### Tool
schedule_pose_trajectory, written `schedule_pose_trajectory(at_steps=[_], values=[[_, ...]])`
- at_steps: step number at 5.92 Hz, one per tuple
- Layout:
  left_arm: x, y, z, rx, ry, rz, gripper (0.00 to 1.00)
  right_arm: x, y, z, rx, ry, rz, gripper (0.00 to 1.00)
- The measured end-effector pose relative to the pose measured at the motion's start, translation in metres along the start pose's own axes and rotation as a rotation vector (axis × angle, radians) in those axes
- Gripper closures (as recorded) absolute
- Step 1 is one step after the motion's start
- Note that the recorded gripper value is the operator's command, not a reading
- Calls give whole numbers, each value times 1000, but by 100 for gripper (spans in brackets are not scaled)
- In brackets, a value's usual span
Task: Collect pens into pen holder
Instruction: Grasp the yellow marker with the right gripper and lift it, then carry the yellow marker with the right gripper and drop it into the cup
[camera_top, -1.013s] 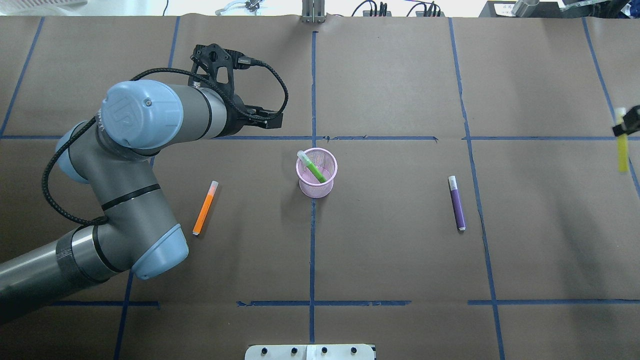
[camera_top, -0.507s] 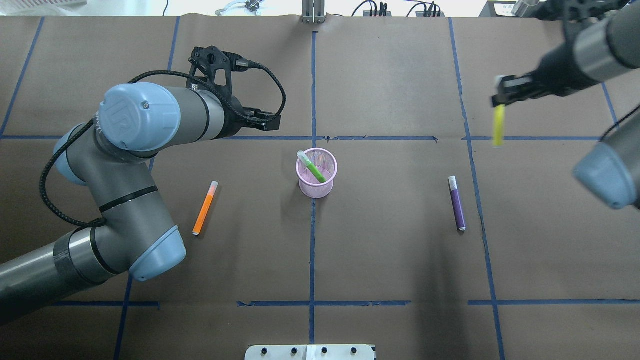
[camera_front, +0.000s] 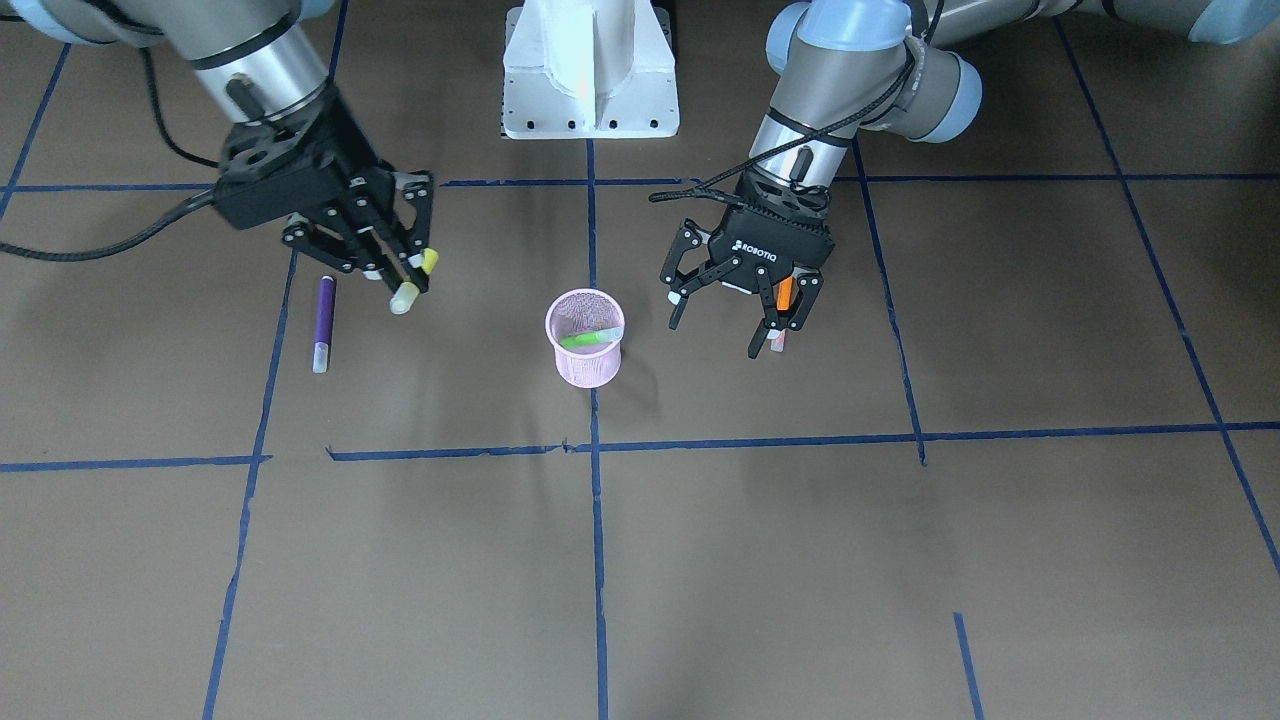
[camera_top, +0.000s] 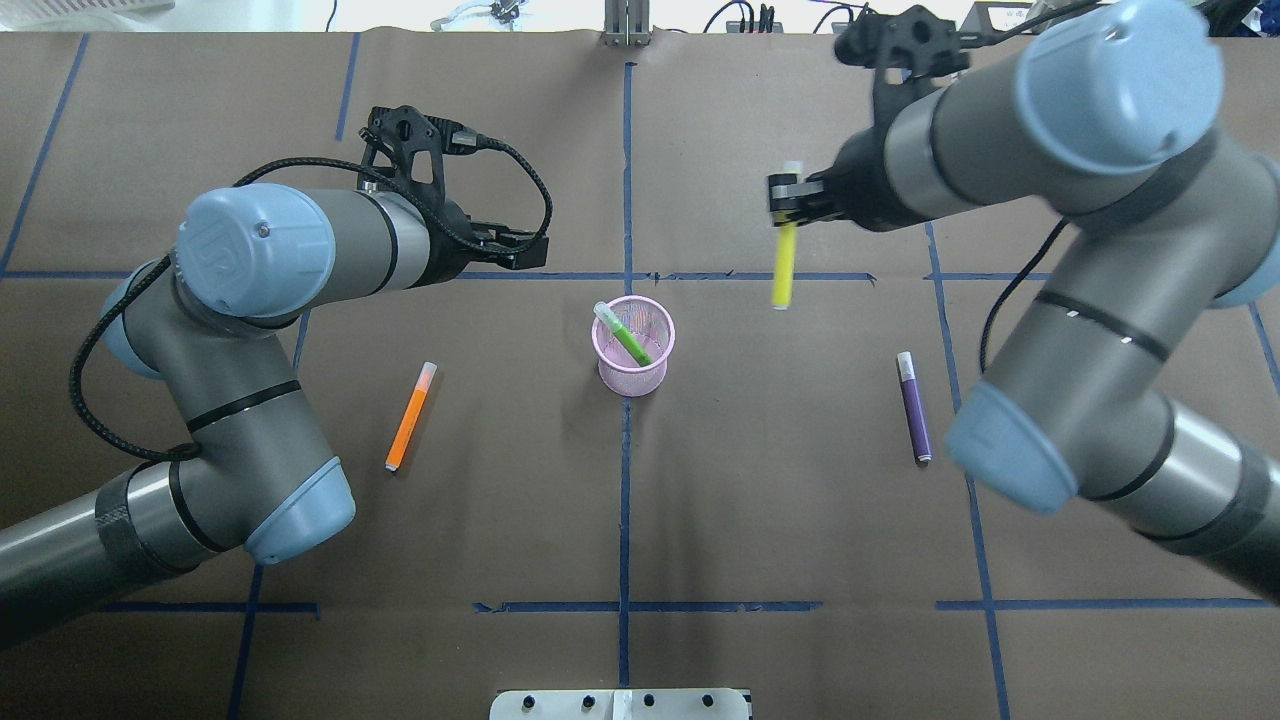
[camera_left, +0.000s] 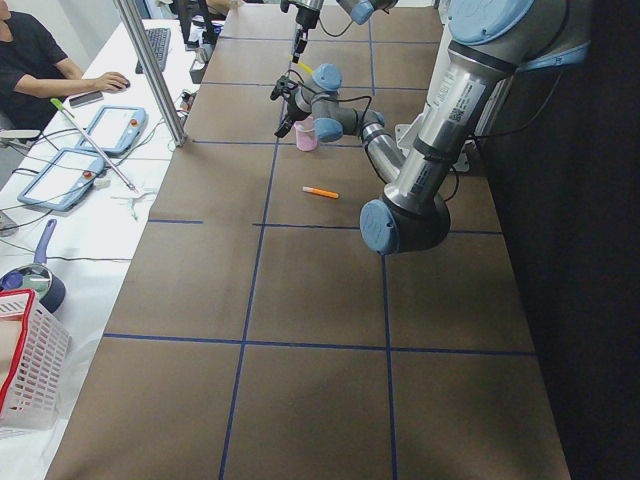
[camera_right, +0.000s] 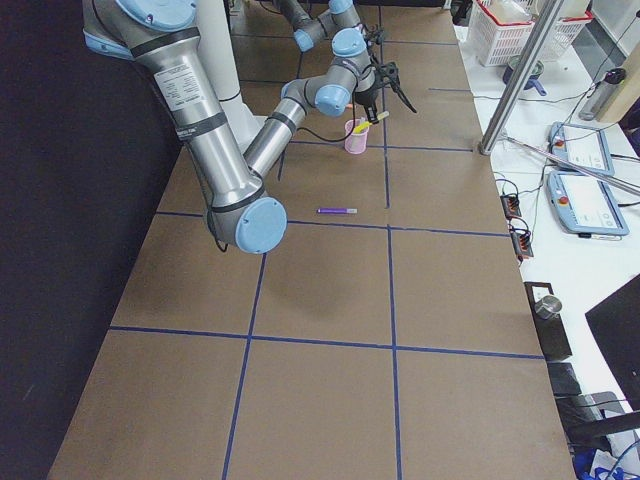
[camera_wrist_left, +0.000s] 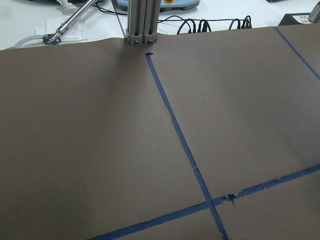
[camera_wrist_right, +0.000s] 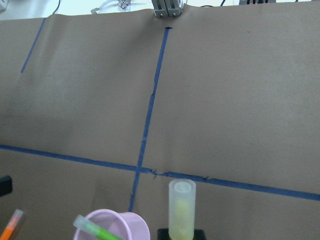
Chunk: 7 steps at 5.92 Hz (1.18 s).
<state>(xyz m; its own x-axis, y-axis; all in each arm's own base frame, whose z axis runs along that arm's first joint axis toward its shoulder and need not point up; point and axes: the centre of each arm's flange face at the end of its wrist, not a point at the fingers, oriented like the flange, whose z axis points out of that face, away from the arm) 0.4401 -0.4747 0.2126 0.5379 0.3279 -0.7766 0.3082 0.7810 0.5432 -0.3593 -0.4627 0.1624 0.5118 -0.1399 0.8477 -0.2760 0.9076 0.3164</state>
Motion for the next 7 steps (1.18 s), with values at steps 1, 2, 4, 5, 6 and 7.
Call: schedule_pose_trajectory(at_steps=[1, 2, 4, 5, 6, 7], values=[[-5, 3, 1, -3, -4, 0, 10, -36, 17, 12, 73, 4, 75, 100], [-7, 5, 2, -4, -6, -1, 10, -66, 41, 26, 156, 23, 122, 100], [-8, 6, 3, -6, -8, -2, 10, -101, 66, 62, 322, 102, 112, 99], [-8, 6, 3, -6, -8, -2, 10, -109, 73, 77, 390, 140, 108, 95], [-8, 6, 3, -7, -8, -1, 10, -115, 81, 91, 437, 163, 117, 78], [-8, 6, 3, -7, -8, -1, 10, -118, 89, 99, 449, 171, 129, 19]])
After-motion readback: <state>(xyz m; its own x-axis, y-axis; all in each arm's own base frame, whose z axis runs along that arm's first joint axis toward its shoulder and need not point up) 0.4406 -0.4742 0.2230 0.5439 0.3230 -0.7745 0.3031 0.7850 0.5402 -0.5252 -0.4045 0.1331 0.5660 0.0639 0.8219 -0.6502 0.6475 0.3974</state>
